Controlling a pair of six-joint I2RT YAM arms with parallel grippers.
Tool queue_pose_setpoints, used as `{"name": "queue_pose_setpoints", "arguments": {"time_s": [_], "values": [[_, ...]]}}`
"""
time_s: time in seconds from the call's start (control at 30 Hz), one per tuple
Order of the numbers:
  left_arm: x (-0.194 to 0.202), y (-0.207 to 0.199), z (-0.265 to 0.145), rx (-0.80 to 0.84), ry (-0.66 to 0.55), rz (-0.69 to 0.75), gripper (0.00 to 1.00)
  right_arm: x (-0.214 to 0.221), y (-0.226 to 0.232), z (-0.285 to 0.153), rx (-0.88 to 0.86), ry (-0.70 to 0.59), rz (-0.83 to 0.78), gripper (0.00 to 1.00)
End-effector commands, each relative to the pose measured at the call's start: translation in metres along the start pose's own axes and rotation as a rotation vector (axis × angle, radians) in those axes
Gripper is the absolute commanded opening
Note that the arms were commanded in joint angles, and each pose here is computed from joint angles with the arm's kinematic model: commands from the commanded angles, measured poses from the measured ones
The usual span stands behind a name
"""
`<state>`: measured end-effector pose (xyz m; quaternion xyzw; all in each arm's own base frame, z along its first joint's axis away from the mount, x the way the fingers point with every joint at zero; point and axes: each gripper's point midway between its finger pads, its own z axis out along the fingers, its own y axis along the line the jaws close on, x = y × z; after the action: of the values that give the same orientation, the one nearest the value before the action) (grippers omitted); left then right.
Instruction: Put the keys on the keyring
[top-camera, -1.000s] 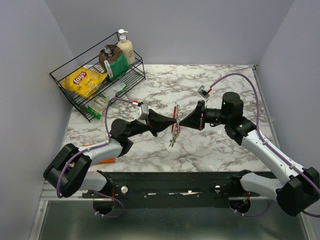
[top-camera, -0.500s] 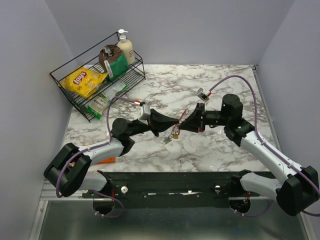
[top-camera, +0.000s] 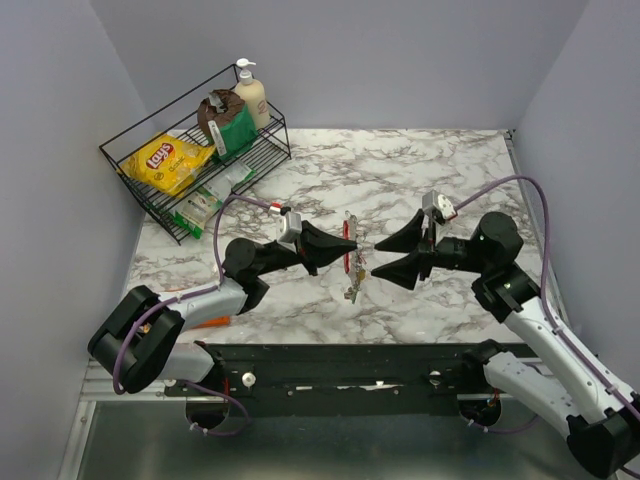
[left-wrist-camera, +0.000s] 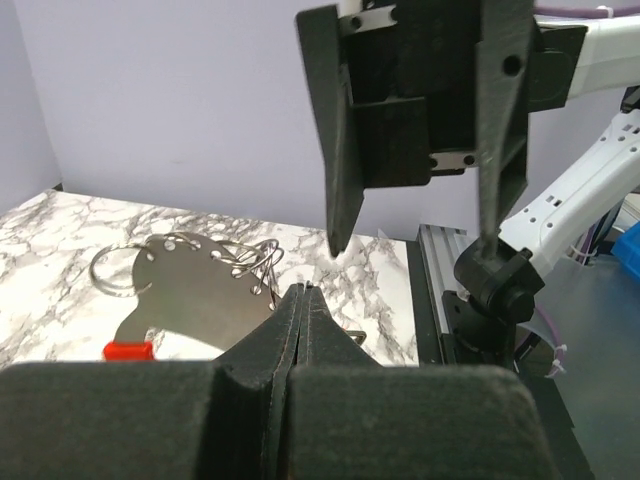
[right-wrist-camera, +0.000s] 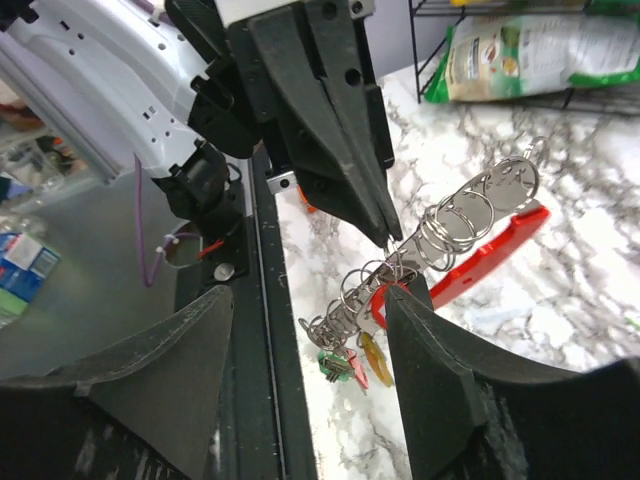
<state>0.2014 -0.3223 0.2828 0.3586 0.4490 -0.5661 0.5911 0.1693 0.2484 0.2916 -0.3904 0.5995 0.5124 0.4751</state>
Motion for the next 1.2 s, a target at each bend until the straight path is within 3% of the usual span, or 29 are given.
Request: {"name": "queue_pose_setpoints", "arguments": {"time_s": [0.0,0.5,1.17], "values": [[-0.077,-0.032,-0.001,0.099,-0.296,0.273,0.00,0.001,0.006,-0.006,-0.005,-0.016,-0.101,0.72],[-0.079,-0.046,-0.001,0.168,-0.282,0.278,0.00,0.000,0.017,0.001,-0.155,-0.002,-0.168,0.64],[-0.078,-0.054,0.002,0.211,-0.274,0.258,0.00,0.003,-0.008,0.010,-0.063,-0.002,-0.121,0.57]]}}
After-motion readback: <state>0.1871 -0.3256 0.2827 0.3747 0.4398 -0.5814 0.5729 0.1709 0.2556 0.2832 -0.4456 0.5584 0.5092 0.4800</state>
